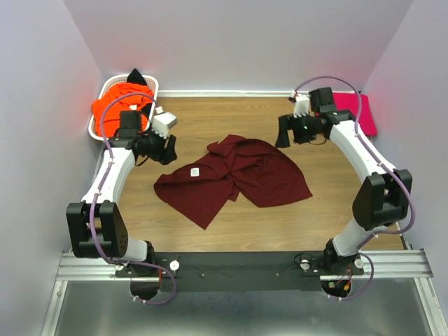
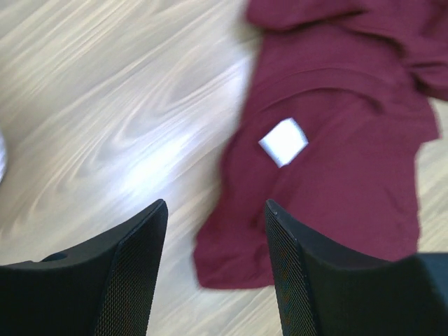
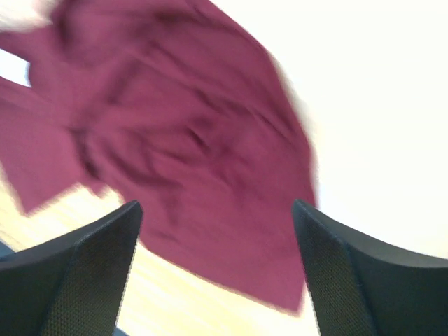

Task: Fold and stack the t-shirts
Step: Flatten the tshirt out

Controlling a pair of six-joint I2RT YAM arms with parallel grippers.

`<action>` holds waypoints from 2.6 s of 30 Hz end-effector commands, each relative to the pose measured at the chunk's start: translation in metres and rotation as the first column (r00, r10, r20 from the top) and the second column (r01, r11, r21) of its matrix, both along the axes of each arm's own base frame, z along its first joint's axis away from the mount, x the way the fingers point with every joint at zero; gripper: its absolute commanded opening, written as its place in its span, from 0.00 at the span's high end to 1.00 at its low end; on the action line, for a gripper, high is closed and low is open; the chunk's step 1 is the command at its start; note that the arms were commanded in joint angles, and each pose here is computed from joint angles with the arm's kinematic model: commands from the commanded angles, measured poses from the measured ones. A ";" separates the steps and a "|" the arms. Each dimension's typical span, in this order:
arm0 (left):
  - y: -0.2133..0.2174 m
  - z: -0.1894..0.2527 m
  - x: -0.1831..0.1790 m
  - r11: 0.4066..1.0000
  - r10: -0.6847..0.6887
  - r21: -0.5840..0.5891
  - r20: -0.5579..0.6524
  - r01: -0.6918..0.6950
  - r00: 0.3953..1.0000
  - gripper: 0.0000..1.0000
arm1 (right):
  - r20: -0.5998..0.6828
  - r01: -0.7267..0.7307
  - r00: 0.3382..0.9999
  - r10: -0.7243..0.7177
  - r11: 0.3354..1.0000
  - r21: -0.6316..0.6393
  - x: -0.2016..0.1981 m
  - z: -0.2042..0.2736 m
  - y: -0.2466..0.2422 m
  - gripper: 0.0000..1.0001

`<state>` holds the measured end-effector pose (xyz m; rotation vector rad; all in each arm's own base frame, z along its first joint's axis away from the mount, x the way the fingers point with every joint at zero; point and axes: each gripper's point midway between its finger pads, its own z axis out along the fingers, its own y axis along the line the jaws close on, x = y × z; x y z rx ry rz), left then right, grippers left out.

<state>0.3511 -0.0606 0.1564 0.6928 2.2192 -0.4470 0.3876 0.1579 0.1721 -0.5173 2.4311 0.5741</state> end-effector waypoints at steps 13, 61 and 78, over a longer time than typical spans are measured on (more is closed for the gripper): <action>-0.061 -0.044 0.004 0.995 -0.100 -0.022 -0.135 0.098 0.986 0.36 | -0.406 -0.044 0.911 -0.075 0.960 -0.278 -0.117 -0.125 -0.113 0.29; -0.051 0.009 0.045 0.966 -0.134 0.228 0.031 0.124 0.990 0.47 | -0.299 -0.161 0.954 0.022 0.879 -0.448 -0.143 -0.104 -0.155 0.99; -0.143 -0.061 0.058 0.940 -0.111 0.305 -0.149 0.153 0.983 0.37 | -0.321 -0.160 0.947 0.014 0.886 -0.435 -0.147 -0.107 -0.153 0.99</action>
